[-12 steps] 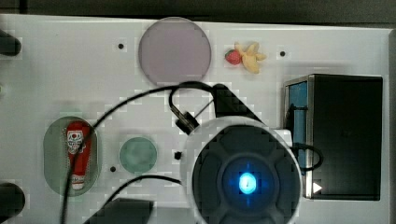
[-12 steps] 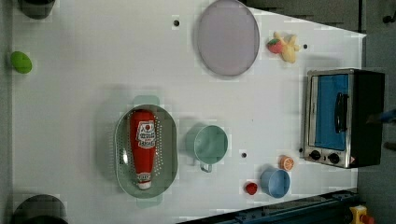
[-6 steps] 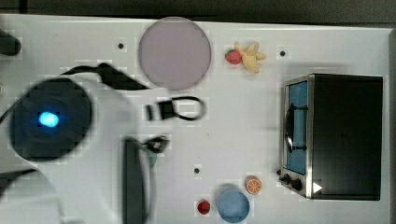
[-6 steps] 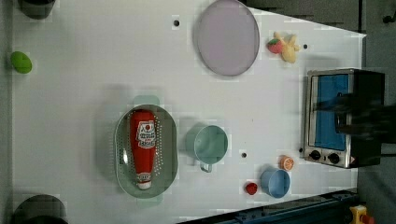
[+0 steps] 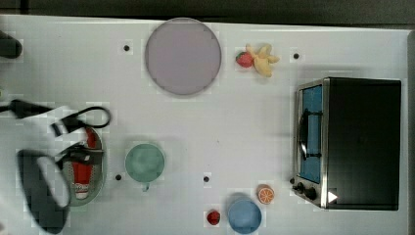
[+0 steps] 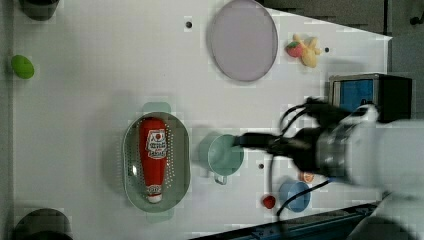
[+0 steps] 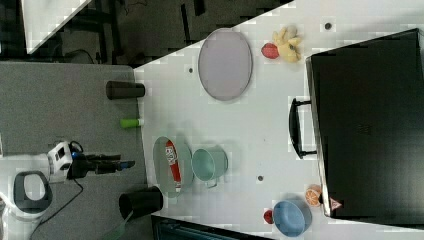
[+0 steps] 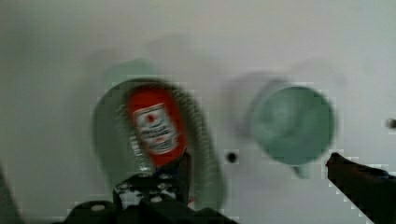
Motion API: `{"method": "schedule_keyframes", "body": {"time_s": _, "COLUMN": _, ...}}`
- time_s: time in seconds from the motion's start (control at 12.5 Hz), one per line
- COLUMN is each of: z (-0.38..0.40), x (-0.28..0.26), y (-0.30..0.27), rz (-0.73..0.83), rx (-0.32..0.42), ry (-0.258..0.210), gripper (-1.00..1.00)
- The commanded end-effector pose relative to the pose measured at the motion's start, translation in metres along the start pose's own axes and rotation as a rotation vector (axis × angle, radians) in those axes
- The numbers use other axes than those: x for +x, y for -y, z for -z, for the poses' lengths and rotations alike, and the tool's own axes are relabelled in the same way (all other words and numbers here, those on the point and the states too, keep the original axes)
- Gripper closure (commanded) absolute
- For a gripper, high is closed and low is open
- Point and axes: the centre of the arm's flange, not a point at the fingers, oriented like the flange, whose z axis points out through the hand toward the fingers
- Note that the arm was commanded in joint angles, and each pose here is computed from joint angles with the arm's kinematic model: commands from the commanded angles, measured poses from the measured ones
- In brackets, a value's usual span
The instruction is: Pick ketchup from strainer and place it on the table
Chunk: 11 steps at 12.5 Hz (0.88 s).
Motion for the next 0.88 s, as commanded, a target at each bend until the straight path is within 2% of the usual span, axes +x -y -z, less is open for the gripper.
{"method": "schedule_keyframes", "body": {"time_s": 0.08, "z": -0.026, "x": -0.025, "y": 0.029, "rz": 0.014, "rx": 0.042, "ry": -0.014, "gripper": -1.00}}
{"method": "schedule_keyframes", "body": {"time_s": 0.32, "z": -0.087, "x": -0.040, "y": 0.045, "rz": 0.068, "rx": 0.098, "ry": -0.006, "gripper": -1.00}}
{"method": "schedule_keyframes", "body": {"time_s": 0.56, "z": -0.139, "x": -0.039, "y": 0.047, "rz": 0.102, "rx": 0.131, "ry": -0.046, "gripper": -1.00}}
{"method": "schedule_keyframes", "body": {"time_s": 0.88, "z": -0.203, "x": -0.042, "y": 0.051, "rz": 0.065, "rx": 0.117, "ry": -0.011, "gripper": -1.00}}
